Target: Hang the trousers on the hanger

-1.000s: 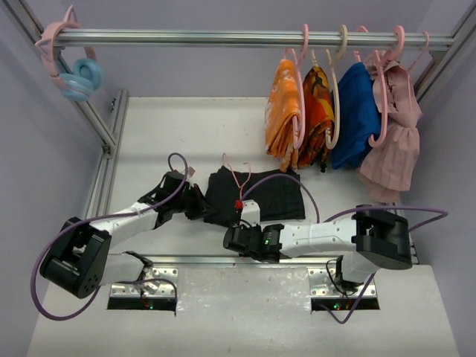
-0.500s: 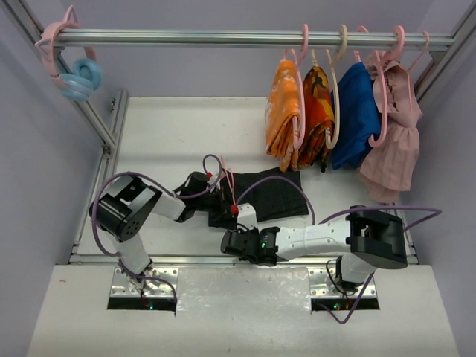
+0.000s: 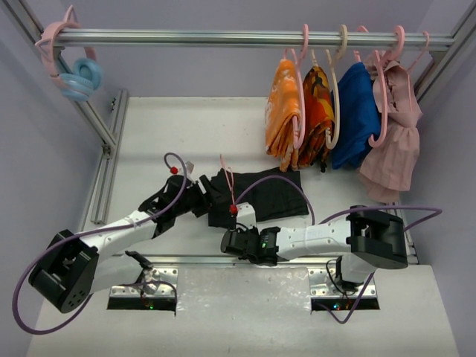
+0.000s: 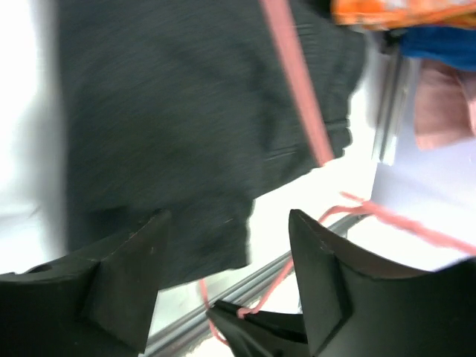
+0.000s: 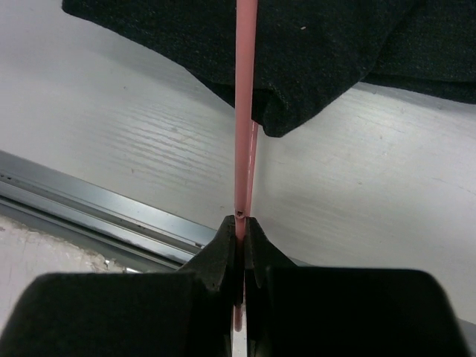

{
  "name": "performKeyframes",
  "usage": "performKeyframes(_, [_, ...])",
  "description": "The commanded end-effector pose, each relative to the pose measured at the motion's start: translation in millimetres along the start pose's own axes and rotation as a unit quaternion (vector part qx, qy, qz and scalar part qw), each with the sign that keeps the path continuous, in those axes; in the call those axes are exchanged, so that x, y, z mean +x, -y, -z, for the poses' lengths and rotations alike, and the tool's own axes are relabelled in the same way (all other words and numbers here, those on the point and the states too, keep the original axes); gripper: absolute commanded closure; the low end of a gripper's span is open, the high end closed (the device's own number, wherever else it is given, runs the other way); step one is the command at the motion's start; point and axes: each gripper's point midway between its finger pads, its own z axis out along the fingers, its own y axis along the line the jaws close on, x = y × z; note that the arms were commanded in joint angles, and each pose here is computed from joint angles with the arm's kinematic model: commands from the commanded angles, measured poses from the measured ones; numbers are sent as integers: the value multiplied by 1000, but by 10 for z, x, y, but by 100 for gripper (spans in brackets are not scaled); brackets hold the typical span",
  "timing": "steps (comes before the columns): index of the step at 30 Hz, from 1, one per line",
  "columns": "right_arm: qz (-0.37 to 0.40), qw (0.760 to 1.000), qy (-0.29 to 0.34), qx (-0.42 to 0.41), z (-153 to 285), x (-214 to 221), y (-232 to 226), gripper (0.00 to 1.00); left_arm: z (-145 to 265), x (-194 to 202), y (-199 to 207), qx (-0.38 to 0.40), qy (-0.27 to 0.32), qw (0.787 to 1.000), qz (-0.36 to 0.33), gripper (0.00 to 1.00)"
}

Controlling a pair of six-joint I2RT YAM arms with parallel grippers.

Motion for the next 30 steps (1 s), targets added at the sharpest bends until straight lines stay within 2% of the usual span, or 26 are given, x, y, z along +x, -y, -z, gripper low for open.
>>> performKeyframes(1, [4, 999, 36, -12, 14, -267, -225, 100, 86, -91, -61, -24, 35, 998, 37, 22])
performKeyframes(4, [13, 999, 38, -4, 2, -289, -226, 100, 135, -187, 66, -20, 47, 998, 45, 16])
performKeyframes(7, [17, 999, 41, -3, 1, -310, -234, 100, 195, -304, 34, -44, 74, 994, 70, 16])
performKeyframes(11, [23, 999, 40, 0, -24, -309, -236, 100, 270, -436, 68, -46, 96, 990, 94, 18])
performKeyframes(17, [22, 999, 38, 2, -43, -301, -225, 100, 365, -605, -107, -75, 136, 981, 117, 21])
performKeyframes(19, [23, 999, 34, -1, -63, -281, -244, 100, 343, -632, -107, -55, 128, 982, 125, 22])
performKeyframes(24, [36, 999, 25, -18, -127, -223, -331, 100, 224, -878, 221, 23, 123, 985, 118, 24])
performKeyframes(30, [47, 998, 26, -25, -167, -210, -367, 100, -108, -832, 404, 53, 54, 991, 108, 38])
